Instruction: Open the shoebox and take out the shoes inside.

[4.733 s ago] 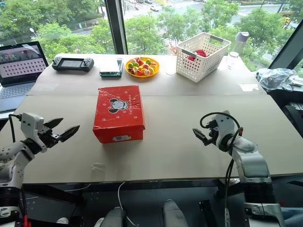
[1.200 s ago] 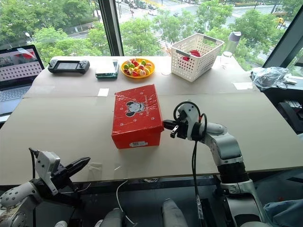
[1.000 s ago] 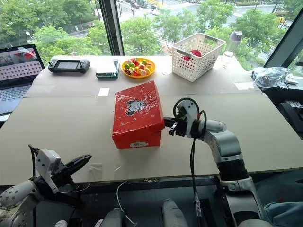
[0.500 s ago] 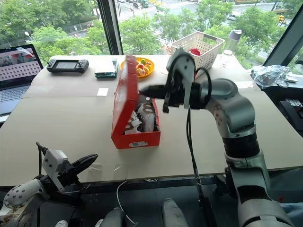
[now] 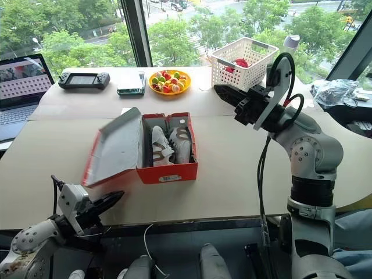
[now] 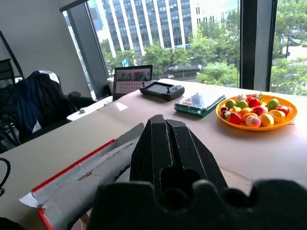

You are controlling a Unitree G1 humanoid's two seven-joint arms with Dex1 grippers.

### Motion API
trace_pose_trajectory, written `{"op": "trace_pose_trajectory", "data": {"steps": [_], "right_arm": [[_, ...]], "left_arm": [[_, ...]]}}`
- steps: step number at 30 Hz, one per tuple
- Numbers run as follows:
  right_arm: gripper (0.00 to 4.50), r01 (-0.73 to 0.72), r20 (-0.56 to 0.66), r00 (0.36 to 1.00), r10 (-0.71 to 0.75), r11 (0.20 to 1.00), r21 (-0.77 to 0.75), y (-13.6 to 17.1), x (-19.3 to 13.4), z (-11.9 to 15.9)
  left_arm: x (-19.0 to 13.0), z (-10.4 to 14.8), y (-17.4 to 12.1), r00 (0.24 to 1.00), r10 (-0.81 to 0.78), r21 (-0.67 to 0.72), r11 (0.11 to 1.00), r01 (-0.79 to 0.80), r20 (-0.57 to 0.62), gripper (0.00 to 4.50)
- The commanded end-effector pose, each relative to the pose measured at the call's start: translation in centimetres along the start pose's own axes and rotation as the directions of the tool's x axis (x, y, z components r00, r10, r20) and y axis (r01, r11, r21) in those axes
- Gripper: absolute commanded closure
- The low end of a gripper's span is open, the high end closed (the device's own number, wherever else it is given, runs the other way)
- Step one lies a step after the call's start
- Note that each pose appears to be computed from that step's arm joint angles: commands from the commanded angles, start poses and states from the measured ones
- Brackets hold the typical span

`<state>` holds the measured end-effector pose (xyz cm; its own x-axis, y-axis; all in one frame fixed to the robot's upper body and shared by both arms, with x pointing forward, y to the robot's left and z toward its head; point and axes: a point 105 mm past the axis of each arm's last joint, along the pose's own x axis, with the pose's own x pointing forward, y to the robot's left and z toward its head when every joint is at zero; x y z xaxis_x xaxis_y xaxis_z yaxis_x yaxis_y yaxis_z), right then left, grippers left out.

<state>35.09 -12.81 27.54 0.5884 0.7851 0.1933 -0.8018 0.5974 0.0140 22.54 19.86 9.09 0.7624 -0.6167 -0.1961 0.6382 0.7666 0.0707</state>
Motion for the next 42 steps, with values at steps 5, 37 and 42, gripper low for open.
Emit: {"op": "trace_pose_trajectory", "data": {"steps": [5,37,42], "right_arm": [[4.5,-0.112,-0.126,0.987,0.099,0.989,-0.093,2.5,0.5,-1.2],[0.05,-0.33,-0.711,0.7,-0.071,0.851,-0.41,-1.1,8.8,-9.3],[0.05,-0.224,-0.736,0.635,-0.235,0.856,-0.466,-3.3,7.7,-11.9]], "left_arm": [[0.3,6.8,2.3,0.989,-0.069,-0.069,0.995,0.079,0.128,4.48],[2.7,11.6,11.6,0.921,-0.378,0.104,0.916,0.387,-0.092,4.5],[2.8,11.0,10.9,0.918,-0.388,0.1,0.913,0.395,-0.085,4.5]]}}
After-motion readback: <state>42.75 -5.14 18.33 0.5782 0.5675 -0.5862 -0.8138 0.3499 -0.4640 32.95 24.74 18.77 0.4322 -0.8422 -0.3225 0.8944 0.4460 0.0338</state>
